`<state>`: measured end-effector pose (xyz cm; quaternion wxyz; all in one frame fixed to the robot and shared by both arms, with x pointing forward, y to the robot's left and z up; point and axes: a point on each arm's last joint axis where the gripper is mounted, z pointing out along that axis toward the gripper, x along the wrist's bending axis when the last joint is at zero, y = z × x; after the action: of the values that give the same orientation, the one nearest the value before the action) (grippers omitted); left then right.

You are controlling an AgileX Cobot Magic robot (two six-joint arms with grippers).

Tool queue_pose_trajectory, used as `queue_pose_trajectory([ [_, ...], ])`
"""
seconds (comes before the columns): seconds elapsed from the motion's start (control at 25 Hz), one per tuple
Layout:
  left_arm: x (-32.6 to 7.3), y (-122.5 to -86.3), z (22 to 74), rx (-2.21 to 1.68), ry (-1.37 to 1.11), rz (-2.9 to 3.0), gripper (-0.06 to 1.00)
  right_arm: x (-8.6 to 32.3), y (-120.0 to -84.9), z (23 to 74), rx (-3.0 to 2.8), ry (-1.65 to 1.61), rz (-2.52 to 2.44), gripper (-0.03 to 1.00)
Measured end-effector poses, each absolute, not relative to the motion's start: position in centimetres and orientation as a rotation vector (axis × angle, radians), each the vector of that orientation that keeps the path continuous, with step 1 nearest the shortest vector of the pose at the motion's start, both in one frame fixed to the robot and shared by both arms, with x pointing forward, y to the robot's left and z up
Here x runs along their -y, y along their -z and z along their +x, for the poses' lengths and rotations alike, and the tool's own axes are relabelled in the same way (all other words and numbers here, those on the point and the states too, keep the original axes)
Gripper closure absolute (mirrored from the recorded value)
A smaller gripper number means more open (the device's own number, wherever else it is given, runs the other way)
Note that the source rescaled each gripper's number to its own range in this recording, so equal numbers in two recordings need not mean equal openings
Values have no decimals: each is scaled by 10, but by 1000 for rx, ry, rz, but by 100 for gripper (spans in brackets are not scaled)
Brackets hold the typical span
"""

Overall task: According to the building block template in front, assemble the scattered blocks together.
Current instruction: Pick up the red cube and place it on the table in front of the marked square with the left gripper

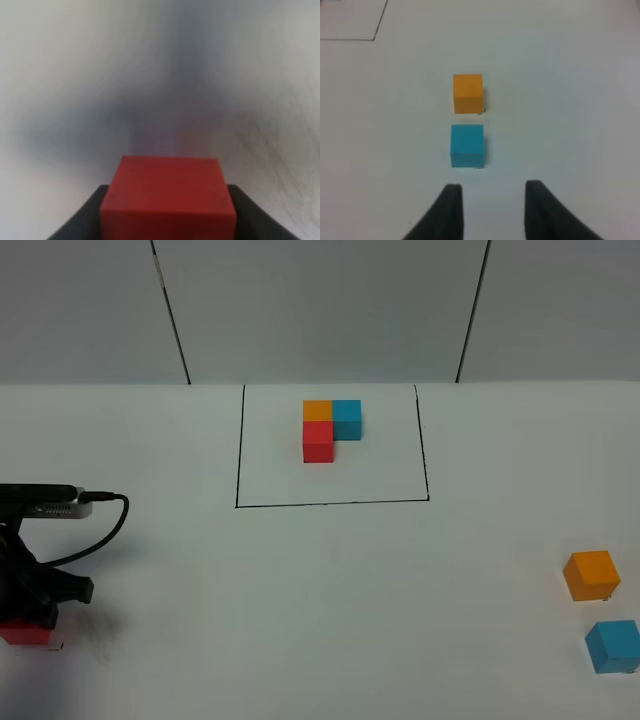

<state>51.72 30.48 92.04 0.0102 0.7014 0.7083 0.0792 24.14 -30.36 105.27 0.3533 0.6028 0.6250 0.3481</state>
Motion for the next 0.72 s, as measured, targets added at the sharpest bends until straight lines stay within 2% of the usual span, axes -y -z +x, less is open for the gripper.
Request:
queue_pose_trajectory([
  [0.28,-306,-941,509,-2133,-268,2264,94,304,-1053,241,-1616,-900,1559,97],
  [0.72,-287,-976,522,-1678,-6,2511,94,304,-1053,241,-1616,-900,1559,97],
])
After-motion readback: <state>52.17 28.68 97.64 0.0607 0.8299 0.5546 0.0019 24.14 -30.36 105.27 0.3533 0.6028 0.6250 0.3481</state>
